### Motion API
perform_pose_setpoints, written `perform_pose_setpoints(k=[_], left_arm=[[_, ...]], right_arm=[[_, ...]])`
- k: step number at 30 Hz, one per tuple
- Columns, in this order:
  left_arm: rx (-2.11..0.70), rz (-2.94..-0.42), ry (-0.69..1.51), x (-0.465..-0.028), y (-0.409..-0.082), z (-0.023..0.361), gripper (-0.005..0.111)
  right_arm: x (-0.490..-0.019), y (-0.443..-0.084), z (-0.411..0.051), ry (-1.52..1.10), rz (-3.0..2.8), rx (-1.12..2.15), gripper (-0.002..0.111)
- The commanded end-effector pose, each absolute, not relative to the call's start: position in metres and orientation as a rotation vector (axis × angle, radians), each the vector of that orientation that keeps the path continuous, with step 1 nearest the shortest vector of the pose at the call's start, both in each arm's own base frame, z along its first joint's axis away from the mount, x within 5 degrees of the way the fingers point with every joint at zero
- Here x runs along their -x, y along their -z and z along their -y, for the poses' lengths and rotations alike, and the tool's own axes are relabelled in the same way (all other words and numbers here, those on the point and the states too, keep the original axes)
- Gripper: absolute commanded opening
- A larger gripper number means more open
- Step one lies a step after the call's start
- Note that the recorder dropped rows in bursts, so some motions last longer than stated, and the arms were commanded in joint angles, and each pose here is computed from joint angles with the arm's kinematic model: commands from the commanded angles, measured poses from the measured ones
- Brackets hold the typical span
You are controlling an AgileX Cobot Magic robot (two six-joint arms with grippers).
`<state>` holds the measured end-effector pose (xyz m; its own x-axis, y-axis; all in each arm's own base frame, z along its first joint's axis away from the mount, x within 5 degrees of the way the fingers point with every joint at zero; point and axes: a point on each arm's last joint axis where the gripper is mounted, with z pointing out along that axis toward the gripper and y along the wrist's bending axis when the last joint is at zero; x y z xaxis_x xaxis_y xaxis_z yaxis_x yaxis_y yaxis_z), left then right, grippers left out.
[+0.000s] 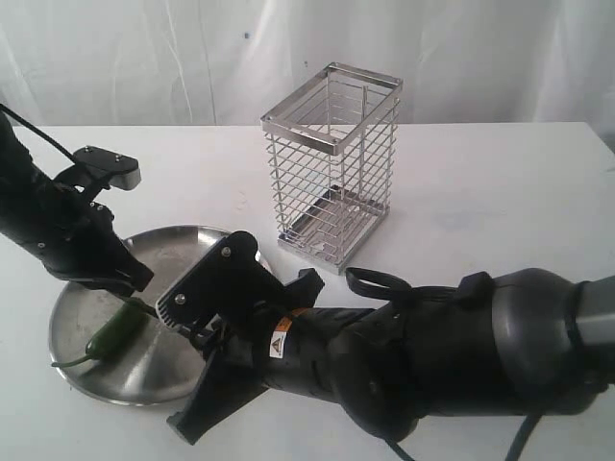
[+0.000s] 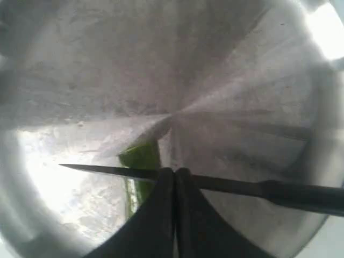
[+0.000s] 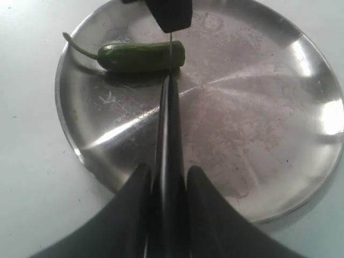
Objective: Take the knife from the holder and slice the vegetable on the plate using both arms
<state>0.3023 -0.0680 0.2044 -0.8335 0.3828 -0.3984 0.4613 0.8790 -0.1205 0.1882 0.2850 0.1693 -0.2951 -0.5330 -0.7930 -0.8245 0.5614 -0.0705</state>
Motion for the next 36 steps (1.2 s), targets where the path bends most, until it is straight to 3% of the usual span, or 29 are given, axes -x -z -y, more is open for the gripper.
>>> perform_pose_setpoints(k=[1, 9, 14, 17, 20, 28, 36], left_arm=[[-0.612, -2.679, 0.413, -0.300, -0.206, 0.074, 0.000], [-0.653, -2.692, 0.425, -0.298, -0.204, 0.075, 0.000], [-0.697, -2.783, 0.407, -0.299, -0.154, 0.073, 0.000], [-0.681, -2.787, 0.386, -0.303, -0.145, 0.072, 0.000], [-0.693, -2.758, 0.396, -0.307, -0.157, 0.074, 0.000], [-0.725, -2.563, 0.337, -0.306, -0.228, 0.073, 0.000], [-0.727, -2.597, 0.229, -0.298, -0.237, 0.065, 0.000]], right_arm=[[-0.189, -0.170, -0.286, -0.450, -1.964, 1.089, 0.000], [-0.189, -0.170, -0.286, -0.450, -1.964, 1.089, 0.000], [-0.187, -0.169, -0.285, -0.449, -1.985, 1.107, 0.000], [-0.186, -0.167, -0.284, -0.444, -1.996, 1.127, 0.000], [-0.186, -0.166, -0.284, -0.444, -2.002, 1.131, 0.000], [-0.186, -0.167, -0.284, -0.444, -1.998, 1.128, 0.000], [-0.186, -0.166, -0.284, -0.444, -2.003, 1.132, 0.000]])
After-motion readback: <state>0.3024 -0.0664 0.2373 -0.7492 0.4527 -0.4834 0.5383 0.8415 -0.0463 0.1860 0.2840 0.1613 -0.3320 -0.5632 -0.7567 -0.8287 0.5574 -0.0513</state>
